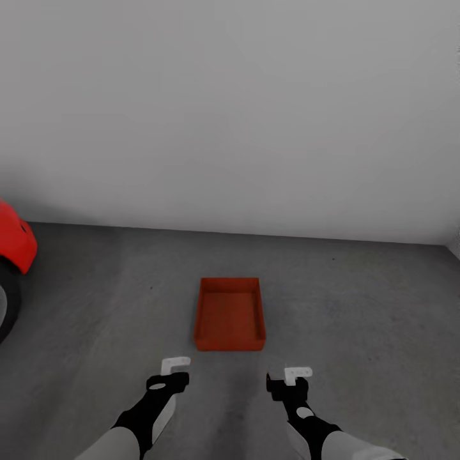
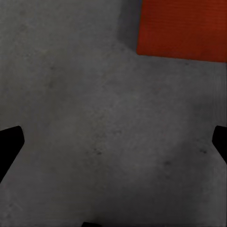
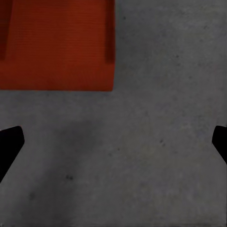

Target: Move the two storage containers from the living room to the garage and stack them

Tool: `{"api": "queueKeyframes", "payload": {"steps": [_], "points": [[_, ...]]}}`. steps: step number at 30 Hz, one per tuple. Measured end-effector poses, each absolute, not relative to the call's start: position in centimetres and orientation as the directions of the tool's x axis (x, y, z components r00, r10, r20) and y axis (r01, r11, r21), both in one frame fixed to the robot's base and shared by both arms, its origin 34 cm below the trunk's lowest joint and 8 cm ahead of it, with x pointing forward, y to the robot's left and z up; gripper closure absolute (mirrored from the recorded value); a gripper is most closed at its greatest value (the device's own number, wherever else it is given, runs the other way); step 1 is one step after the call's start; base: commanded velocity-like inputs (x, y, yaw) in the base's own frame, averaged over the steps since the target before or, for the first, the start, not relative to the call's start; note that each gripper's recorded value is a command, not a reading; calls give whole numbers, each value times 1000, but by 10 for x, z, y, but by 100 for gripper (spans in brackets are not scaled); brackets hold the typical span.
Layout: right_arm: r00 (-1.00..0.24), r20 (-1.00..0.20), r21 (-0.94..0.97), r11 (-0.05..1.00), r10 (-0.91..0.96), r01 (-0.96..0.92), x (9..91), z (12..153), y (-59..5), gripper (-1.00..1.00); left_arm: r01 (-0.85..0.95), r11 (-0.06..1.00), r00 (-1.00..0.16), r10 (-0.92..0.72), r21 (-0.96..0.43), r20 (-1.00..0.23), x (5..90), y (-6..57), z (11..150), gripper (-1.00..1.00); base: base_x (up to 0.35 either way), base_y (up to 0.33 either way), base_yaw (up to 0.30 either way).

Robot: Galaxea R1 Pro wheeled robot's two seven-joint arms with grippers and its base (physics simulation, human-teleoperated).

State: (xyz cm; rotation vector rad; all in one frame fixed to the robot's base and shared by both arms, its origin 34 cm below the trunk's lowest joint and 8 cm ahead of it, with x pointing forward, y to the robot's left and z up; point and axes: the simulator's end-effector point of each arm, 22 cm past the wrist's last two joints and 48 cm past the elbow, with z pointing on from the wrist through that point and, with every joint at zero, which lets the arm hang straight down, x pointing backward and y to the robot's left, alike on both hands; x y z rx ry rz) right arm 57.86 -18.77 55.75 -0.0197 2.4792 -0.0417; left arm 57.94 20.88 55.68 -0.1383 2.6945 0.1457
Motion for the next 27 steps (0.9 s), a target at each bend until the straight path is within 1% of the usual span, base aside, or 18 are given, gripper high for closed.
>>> {"api": "queueKeyframes", "payload": {"steps": [18,21,25,27], "points": [[-787,-616,-33,999,-23,-3,579,558,-186,-100,-121,989,-899,-74,82,-431,580,210,557,-100,-343,84,0],[-787,-616,-34,999,-21,0,579,558,-188,-100,-122,989,-897,-74,84,-436,580,212,557,-100,-199,23,0],[-787,-617,-43,999,-24,3,579,558,-194,-100,-119,989,-897,-69,88,-437,580,213,557,-100,-66,7,0],[-787,-616,-78,997,-36,16,579,556,-223,-100,-114,989,-898,-63,92,-436,580,214,557,-100,-18,2,0]]}}
